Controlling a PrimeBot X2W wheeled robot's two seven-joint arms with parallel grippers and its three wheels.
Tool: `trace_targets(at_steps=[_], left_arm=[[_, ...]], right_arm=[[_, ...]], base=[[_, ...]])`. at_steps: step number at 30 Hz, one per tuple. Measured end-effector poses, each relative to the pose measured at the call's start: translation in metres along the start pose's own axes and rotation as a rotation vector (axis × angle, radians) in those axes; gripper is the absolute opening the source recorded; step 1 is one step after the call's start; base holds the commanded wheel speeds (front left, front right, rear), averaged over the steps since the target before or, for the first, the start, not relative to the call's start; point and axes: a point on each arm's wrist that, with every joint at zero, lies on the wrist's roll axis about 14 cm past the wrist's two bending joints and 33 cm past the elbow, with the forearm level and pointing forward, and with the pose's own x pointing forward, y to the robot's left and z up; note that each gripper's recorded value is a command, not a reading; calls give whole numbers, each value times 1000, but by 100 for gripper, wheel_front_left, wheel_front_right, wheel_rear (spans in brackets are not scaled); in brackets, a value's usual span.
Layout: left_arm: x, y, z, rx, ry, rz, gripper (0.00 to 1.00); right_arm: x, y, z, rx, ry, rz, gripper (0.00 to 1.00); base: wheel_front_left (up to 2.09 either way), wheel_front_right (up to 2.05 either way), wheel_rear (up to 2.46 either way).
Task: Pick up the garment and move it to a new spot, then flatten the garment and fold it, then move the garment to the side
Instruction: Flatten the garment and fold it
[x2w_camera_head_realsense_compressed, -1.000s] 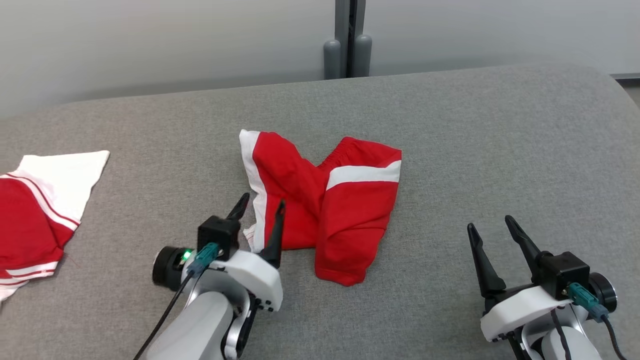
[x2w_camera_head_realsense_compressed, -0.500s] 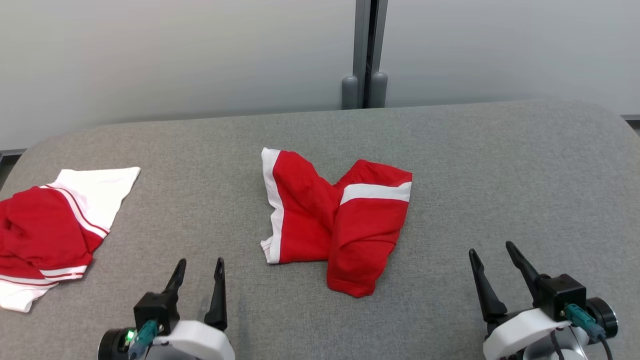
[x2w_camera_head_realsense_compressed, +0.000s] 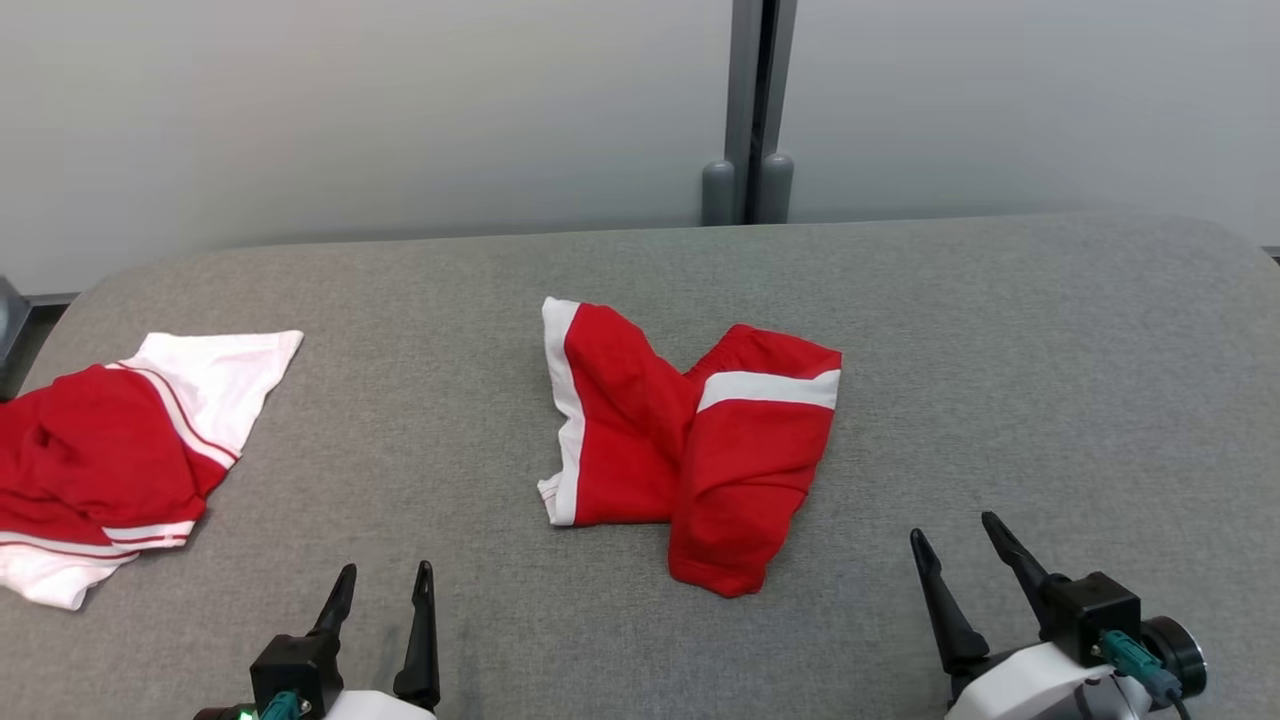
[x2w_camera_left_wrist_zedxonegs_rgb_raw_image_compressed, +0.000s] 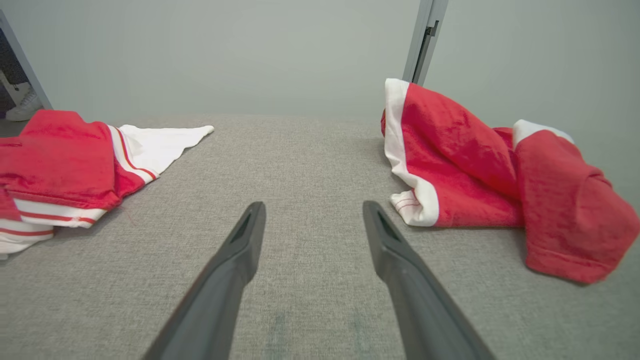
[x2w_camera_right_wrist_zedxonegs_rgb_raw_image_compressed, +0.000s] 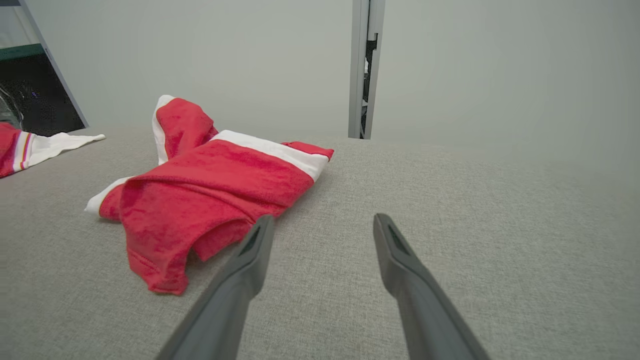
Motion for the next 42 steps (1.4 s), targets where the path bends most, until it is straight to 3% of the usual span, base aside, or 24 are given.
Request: trace_targets(at_steps=[9,12,21,30,31,32,33,34,35,39,42], left_arm=[[-5,7,-12,-23,36,21,100],[-5,10,-13,-37,41,33,100],[-17,20,-22,-75,71,84,100],[-36,46,-34,-104,109,196,100],[-37,49,-36,-105,114,209,100],[-38,51,-37,-107,118,218,100],[-39,53,-38,-107,122,226,100],[-40,54,-39,-107,126,231,100],[-40,55,-40,-108,130,237,100],[-36,54,-37,-118,121,235,100],[-30,50,-31,-121,104,218,100]], right_arm=[[29,60,7,-15,-14,201,100],[44,104,14,-27,-26,350,100],[69,177,9,-100,5,602,100],[94,191,-50,-189,190,678,100],[95,192,-57,-200,208,687,97],[95,193,-64,-207,229,693,85],[93,193,-72,-216,250,700,46],[93,193,-78,-226,267,706,15],[94,193,-80,-227,271,708,0],[105,190,-70,-225,240,695,0],[126,176,-39,-214,147,646,0]], base=[[0,0,0],[0,0,0],[0,0,0],[0,0,0],[0,0,0],[0,0,0],[0,0,0],[0,0,0],[0,0,0],[0,0,0],[0,0,0]])
